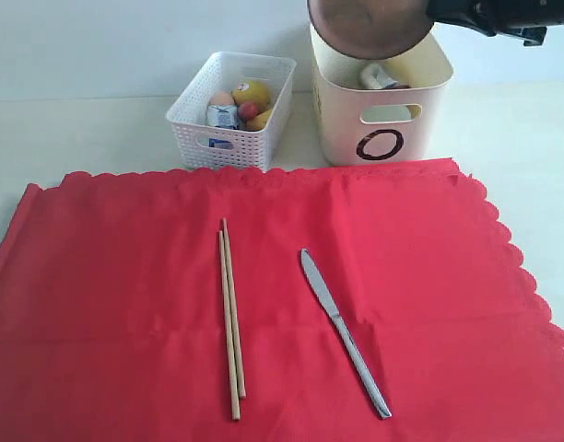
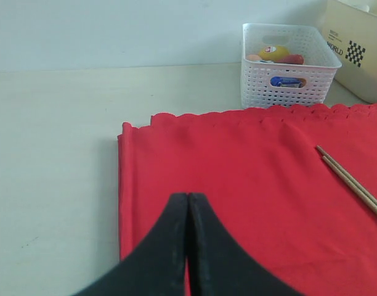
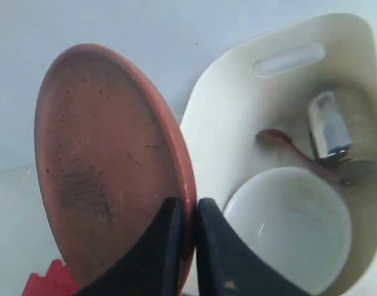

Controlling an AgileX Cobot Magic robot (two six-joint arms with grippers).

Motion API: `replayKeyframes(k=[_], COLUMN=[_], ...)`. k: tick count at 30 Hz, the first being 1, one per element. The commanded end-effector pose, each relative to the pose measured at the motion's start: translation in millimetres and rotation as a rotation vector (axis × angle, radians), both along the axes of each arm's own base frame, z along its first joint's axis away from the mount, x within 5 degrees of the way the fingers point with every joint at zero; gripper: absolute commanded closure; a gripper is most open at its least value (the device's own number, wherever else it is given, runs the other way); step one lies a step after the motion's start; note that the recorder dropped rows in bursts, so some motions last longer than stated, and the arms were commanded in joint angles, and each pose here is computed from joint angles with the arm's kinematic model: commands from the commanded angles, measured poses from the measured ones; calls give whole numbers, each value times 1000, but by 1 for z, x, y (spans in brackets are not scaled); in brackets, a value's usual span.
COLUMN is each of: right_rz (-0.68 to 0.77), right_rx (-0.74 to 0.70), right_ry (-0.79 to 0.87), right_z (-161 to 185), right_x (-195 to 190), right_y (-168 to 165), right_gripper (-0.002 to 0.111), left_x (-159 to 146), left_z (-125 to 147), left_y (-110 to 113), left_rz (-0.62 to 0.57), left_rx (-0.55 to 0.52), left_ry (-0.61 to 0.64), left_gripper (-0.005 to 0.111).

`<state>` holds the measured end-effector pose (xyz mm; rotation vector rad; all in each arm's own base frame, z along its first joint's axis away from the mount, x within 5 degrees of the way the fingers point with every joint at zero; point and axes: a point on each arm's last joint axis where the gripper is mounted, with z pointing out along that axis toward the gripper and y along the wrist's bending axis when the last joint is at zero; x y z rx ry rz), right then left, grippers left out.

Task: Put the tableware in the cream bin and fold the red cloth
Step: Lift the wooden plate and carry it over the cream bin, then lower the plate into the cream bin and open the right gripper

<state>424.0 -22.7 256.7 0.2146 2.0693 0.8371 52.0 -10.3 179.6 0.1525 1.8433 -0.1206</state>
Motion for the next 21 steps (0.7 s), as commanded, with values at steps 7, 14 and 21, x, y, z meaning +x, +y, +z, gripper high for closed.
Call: replayKeyframes(k=[7,14,21], right_rz=[-114,-104,-83], right_rx=[-37,-75,-112], right_ry=[37,42,46], right_z=[-23,-26,-27], right_x=[14,13,12], right_y=[-12,-12,-12], right_gripper=[94,71,68], left_x=[0,0,0], left_z=[2,2,2], left_y=[0,0,0], left_rz=[-2,-2,-2], left_rx=[-5,-5,-5], left_ry=[-10,-10,-10], left_gripper=[107,107,107])
